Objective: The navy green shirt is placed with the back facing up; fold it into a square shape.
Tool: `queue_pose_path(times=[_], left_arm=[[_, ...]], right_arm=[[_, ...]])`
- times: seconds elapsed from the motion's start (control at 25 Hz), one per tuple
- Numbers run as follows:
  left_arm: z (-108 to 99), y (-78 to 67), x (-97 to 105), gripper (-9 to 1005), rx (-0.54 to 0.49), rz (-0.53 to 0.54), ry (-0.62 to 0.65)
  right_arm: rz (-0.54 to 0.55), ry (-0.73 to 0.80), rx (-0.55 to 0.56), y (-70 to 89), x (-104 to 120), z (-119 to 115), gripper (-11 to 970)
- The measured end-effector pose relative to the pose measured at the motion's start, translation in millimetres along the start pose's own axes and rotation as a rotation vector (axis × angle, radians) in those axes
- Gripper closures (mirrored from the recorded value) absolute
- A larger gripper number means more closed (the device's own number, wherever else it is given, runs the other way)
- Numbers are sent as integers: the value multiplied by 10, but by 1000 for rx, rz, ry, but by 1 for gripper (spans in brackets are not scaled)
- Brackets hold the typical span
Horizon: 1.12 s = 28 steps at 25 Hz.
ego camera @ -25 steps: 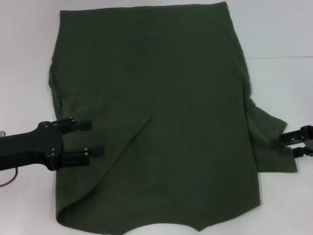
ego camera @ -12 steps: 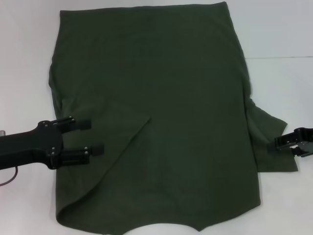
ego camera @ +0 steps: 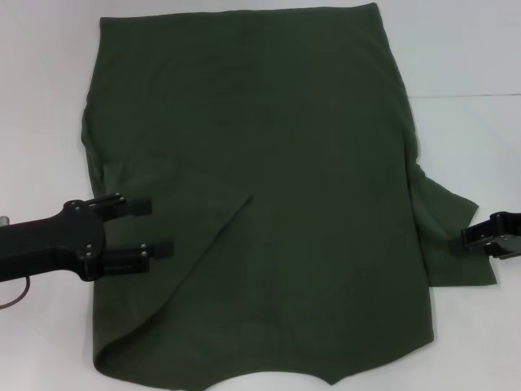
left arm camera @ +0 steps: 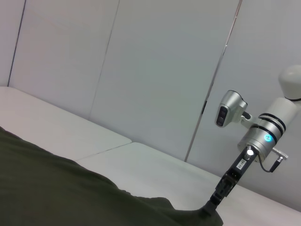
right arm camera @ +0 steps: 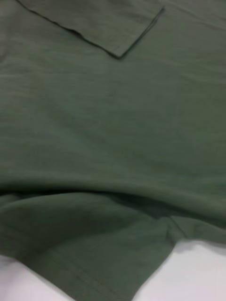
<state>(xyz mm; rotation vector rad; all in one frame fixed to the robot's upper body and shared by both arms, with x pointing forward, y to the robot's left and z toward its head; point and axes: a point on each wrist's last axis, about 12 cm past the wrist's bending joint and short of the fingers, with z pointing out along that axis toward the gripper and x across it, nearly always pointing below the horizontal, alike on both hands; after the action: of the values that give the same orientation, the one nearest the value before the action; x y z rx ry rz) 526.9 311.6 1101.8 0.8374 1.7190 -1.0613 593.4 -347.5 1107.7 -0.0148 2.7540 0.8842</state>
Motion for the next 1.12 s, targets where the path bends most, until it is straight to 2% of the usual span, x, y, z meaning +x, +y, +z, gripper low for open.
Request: queue_pose_path(times=[0.28,0.72,0.84,1.12], left_arm=[[-7,-1,5,91,-1,-1,1],[-11,-2,9,89,-2,-3,1],[-9,-3,9,89,-2,-5,0],[-15,2,0,90,-3,-9,2]], right_arm=[[-7,-11,7,-6,1,44,524],[-14,-14,9,-4,-12,34,741],[-21,-14,9,-9,-18,13,923],[-48,-23,25,-33,-97,-183,923]])
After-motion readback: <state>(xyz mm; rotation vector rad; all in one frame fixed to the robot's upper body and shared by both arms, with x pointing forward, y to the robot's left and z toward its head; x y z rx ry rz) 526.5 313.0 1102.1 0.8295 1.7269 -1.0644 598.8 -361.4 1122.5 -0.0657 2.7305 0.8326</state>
